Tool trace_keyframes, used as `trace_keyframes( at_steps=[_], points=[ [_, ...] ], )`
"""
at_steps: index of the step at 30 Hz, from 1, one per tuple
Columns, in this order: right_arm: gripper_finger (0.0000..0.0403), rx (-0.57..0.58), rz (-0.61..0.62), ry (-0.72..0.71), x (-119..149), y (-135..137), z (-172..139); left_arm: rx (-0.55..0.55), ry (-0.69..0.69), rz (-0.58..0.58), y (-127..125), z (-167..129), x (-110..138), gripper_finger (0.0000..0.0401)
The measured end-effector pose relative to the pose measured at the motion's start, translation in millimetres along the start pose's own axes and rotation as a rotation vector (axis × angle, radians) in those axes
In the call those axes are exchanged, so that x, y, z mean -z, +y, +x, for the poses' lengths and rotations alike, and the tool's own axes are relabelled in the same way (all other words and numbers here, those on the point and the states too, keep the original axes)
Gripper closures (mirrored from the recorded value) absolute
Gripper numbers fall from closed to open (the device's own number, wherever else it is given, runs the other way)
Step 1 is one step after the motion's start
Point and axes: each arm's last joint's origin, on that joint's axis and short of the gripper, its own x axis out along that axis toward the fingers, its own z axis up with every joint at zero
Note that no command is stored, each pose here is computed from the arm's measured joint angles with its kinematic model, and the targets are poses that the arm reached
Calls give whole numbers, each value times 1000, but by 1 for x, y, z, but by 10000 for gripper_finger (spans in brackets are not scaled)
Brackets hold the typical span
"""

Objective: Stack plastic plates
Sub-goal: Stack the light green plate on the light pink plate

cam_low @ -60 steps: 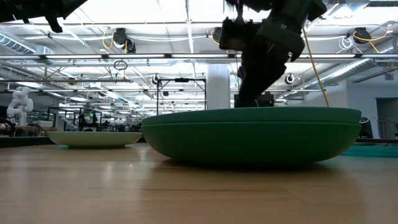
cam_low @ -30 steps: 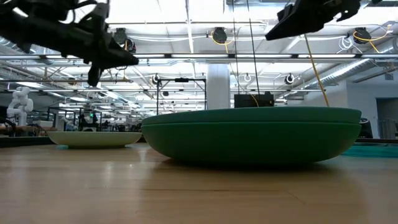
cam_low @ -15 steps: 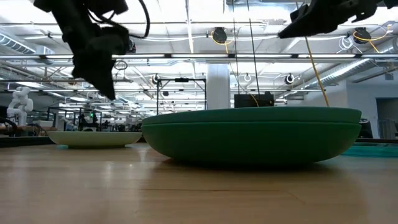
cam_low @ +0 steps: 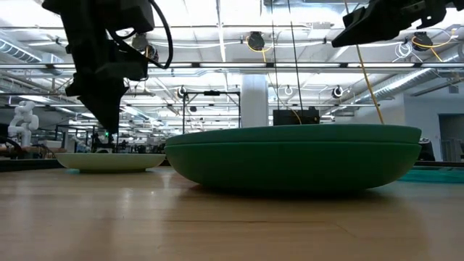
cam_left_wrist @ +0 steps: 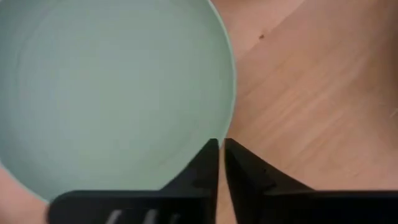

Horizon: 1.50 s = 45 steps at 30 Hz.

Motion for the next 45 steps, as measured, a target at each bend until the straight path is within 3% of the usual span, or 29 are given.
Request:
trace_keyframes(
  at_steps=[6, 11, 14, 21, 38, 45],
  points=[
    [403, 12, -11, 5, 1, -2, 0, 9, 1, 133, -4, -2, 5, 266],
    [403, 19, -9, 27, 3, -4, 1, -34, -60, 338, -9, -4, 11, 211],
    [403, 23, -7, 34, 4, -5, 1, -51, -80, 404, -10, -5, 13, 207],
    [403, 20, -7, 47, 5, -4, 1, -72, -78, 404, -14, 3, 12, 206],
    [403, 17, -9, 51, 5, -4, 1, -241, 52, 457, -26, 62, 17, 206],
    [403, 17, -9, 49, 5, -4, 1, -263, 50, 455, -28, 67, 17, 208]
  ],
)
